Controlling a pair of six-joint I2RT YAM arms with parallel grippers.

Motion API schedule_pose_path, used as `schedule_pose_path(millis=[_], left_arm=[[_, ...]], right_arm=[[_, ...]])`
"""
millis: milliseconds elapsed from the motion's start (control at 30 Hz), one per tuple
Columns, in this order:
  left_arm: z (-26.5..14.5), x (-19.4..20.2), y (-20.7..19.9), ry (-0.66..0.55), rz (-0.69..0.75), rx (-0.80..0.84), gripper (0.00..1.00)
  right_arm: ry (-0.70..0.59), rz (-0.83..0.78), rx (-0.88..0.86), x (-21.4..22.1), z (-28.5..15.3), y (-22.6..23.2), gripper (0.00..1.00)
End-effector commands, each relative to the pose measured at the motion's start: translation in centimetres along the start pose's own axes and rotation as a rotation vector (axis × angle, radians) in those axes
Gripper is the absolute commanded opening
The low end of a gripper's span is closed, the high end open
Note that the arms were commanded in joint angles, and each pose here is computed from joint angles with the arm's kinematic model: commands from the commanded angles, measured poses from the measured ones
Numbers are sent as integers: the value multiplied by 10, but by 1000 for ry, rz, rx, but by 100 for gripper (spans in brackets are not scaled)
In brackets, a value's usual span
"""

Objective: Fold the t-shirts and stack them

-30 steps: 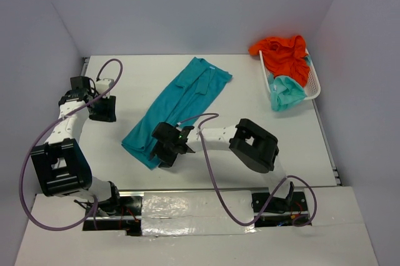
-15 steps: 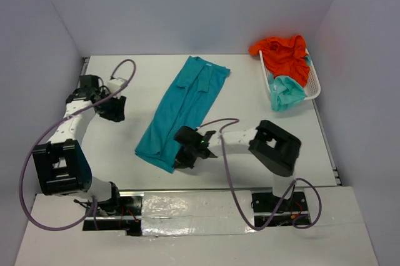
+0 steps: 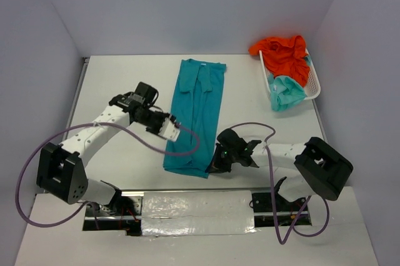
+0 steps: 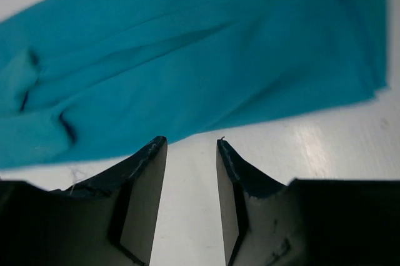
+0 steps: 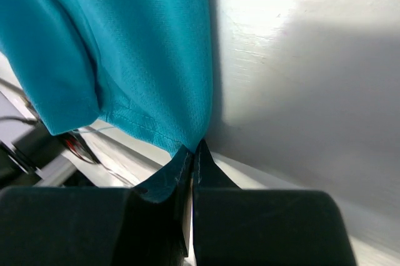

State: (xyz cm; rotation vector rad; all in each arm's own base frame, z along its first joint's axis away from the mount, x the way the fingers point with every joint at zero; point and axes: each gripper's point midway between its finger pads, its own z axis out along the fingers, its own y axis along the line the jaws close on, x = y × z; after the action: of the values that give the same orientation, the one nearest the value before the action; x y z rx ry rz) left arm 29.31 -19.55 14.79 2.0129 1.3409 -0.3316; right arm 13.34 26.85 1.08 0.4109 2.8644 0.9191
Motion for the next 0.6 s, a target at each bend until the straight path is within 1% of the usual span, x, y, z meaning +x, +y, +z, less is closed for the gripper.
schedule_pose_path(millis=[0,33,67,100,133,167,200,267,300,367,400,433,500,567], left_arm=[[-14,-24,-88,-188,397,270,51],[-14,-25,-98,-202,409,272,52],[-13,-26,-111,-225,474,256,54],[-10,-32,-114,-261,496,224,55],[1,-28,-132,-278,503,234,58],[7,-28,-136,-267,504,216,58],[17,-26,-127,-244,571,176,60],[31,-15,-147,-262,577,229,61],[34,-15,-150,-279,571,245,65],[43,-12,-151,-285,524,272,69],[49,-11,-141,-275,548,245,75],[53,-7,-137,-253,531,241,76],[61,0,-134,-232,555,257,77],[66,7,-141,-222,575,314,77]], right_arm=[[15,-132,125,3,0,-48,0],[26,-149,106,4,0,-46,0],[21,-175,79,1,1,-43,0],[31,-188,70,1,2,-43,0],[37,-200,69,0,2,-43,0],[45,-224,72,1,2,-45,0],[52,-229,77,0,3,-47,0],[62,-232,64,1,3,-48,0],[69,-235,65,3,3,-51,0],[76,-246,71,4,2,-53,0],[78,-245,73,5,2,-54,0],[77,-247,72,5,1,-54,0],[75,-253,61,4,0,-51,0],[71,-255,62,2,1,-48,0]])
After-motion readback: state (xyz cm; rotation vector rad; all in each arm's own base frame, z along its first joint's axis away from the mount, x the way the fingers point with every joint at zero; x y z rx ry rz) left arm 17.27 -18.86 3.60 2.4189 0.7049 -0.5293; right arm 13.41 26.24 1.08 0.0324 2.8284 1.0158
